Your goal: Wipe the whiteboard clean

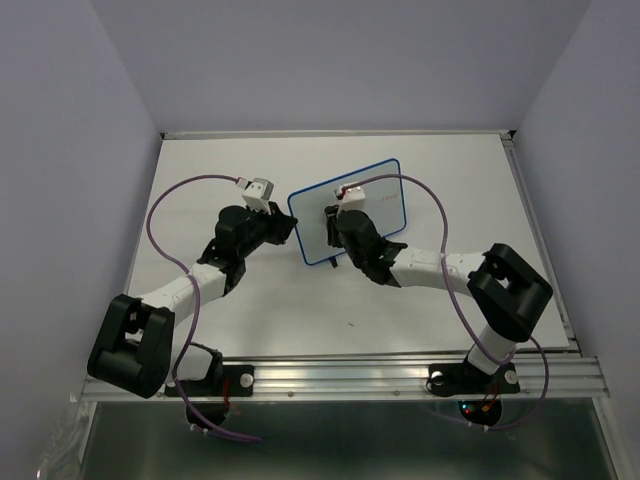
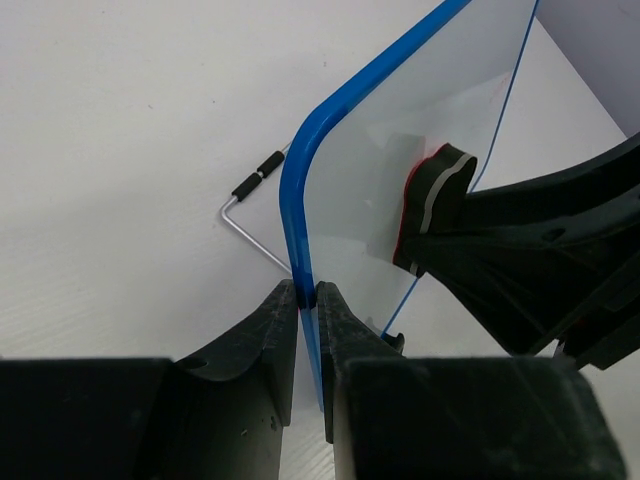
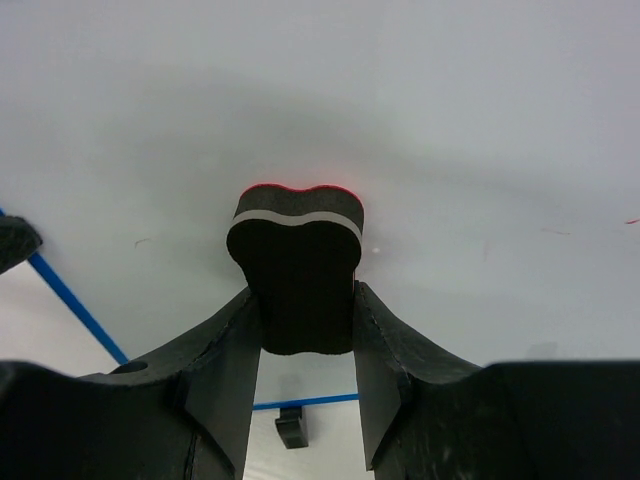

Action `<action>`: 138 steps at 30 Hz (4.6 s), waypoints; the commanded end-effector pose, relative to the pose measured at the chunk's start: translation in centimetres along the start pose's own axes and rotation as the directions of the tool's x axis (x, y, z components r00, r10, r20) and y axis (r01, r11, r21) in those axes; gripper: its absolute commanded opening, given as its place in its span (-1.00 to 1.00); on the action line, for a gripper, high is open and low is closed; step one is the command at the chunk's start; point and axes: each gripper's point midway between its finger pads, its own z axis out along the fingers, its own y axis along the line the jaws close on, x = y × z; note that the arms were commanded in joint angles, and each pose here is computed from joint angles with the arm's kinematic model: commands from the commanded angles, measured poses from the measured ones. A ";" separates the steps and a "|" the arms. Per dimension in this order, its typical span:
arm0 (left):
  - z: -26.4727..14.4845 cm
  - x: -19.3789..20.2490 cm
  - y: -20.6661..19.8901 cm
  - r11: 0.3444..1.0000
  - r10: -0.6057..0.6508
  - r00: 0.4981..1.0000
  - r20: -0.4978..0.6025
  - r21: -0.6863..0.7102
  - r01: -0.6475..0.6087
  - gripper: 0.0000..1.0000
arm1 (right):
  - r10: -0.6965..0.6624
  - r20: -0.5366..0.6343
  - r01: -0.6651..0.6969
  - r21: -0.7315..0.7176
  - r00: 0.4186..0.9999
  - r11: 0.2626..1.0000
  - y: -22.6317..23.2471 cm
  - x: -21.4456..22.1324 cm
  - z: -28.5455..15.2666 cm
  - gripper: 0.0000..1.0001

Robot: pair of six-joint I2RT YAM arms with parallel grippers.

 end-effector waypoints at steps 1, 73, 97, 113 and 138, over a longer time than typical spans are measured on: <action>0.1 0.3 -0.6 0.999 0.025 1.000 -0.013 0.033 -0.024 -1.00 | 0.064 0.125 -0.081 0.136 0.990 0.987 -3.8 -4.0 0.1 -0.99; 0.5 0.7 0.0 1.000 0.024 0.999 -0.025 0.012 -0.024 -1.00 | -0.018 -0.119 0.030 0.097 0.993 0.995 -18.3 -3.8 1.9 -0.99; 1.1 1.1 0.0 1.000 0.015 0.999 -0.046 0.016 -0.014 -1.00 | 0.064 -0.045 -0.056 0.159 0.997 0.986 -22.5 -5.2 0.0 -0.99; 1.3 1.2 0.3 1.000 0.005 0.999 -0.050 0.001 -0.005 -1.00 | -0.019 -0.050 0.019 -0.007 0.999 1.000 -16.4 -6.4 0.1 -0.99; 0.8 0.7 0.5 1.000 0.022 0.999 -0.038 -0.015 -0.022 -1.00 | 0.030 0.069 -0.044 0.223 0.997 0.974 -18.5 -7.9 3.6 -0.99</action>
